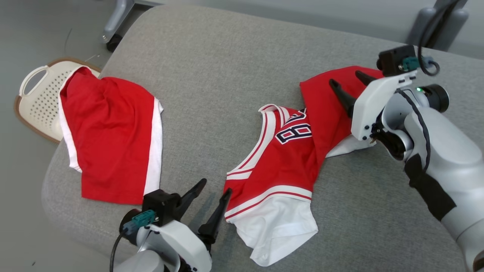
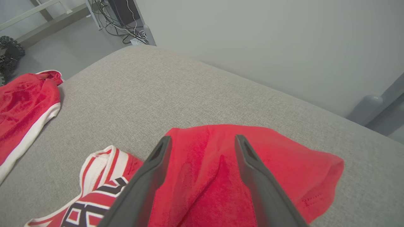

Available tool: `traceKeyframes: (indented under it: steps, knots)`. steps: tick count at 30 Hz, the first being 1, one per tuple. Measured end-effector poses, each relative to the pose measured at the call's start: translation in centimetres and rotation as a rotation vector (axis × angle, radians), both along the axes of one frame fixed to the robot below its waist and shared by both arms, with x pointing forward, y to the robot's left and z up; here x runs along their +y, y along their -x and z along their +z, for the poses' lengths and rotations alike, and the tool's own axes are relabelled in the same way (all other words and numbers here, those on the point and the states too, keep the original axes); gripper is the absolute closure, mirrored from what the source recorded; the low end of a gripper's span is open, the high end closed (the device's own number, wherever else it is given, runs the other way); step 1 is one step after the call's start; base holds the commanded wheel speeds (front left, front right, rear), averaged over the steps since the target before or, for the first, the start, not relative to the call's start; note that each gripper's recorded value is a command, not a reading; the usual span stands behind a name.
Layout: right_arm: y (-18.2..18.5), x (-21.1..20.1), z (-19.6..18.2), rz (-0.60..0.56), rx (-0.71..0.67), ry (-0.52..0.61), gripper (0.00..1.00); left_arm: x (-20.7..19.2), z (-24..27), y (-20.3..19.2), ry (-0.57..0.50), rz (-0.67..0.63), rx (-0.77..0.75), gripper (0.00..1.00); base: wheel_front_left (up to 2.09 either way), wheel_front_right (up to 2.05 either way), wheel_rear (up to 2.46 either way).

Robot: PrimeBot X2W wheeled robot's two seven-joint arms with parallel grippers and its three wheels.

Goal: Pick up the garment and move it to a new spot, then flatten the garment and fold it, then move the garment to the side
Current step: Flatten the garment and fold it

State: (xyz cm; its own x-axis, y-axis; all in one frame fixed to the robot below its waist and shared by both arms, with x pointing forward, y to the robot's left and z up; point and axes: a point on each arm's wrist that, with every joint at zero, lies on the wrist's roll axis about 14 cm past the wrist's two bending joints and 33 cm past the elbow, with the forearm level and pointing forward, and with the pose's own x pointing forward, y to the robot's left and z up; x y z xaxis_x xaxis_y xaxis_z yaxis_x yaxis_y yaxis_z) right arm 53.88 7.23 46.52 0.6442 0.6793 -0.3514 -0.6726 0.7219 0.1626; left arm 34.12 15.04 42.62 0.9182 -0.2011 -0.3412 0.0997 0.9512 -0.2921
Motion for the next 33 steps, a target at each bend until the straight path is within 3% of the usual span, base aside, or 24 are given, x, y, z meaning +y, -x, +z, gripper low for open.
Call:
traceKeyframes:
  steps: [8,15,23,27,28,29,31,33]
  knots:
    - [-1.9,3.9,-1.6,0.133,0.058,0.184,0.0,0.2,-1.0,-0.5,0.033,0.046,0.019,0.0,0.0,0.0,0.0]
    - [-0.7,5.5,-5.5,0.221,0.192,0.41,0.0,1.7,-2.2,0.6,0.035,0.122,0.054,0.0,0.0,0.0,0.0]
    - [-0.2,3.8,-7.6,0.208,0.335,0.599,0.0,2.6,-2.5,1.2,0.031,0.159,0.065,0.0,0.0,0.0,0.0]
    - [-0.6,3.2,-7.5,0.186,0.342,0.603,0.0,2.7,-2.6,1.1,0.03,0.162,0.065,0.0,0.0,0.0,0.0]
    - [-0.7,3.1,-7.4,0.183,0.336,0.601,0.1,2.7,-2.6,1.1,0.03,0.161,0.065,0.0,0.0,0.0,0.0]
    - [-0.8,3.0,-7.4,0.18,0.336,0.601,0.51,2.6,-2.7,1.0,0.03,0.158,0.066,0.0,0.0,0.0,0.0]
    - [-1.0,2.8,-7.3,0.167,0.335,0.582,1.0,2.4,-2.7,0.9,0.032,0.148,0.066,0.0,0.0,0.0,0.0]
    - [-1.5,2.6,-7.0,0.15,0.312,0.555,1.0,2.1,-2.8,0.7,0.034,0.139,0.066,0.0,0.0,0.0,0.0]
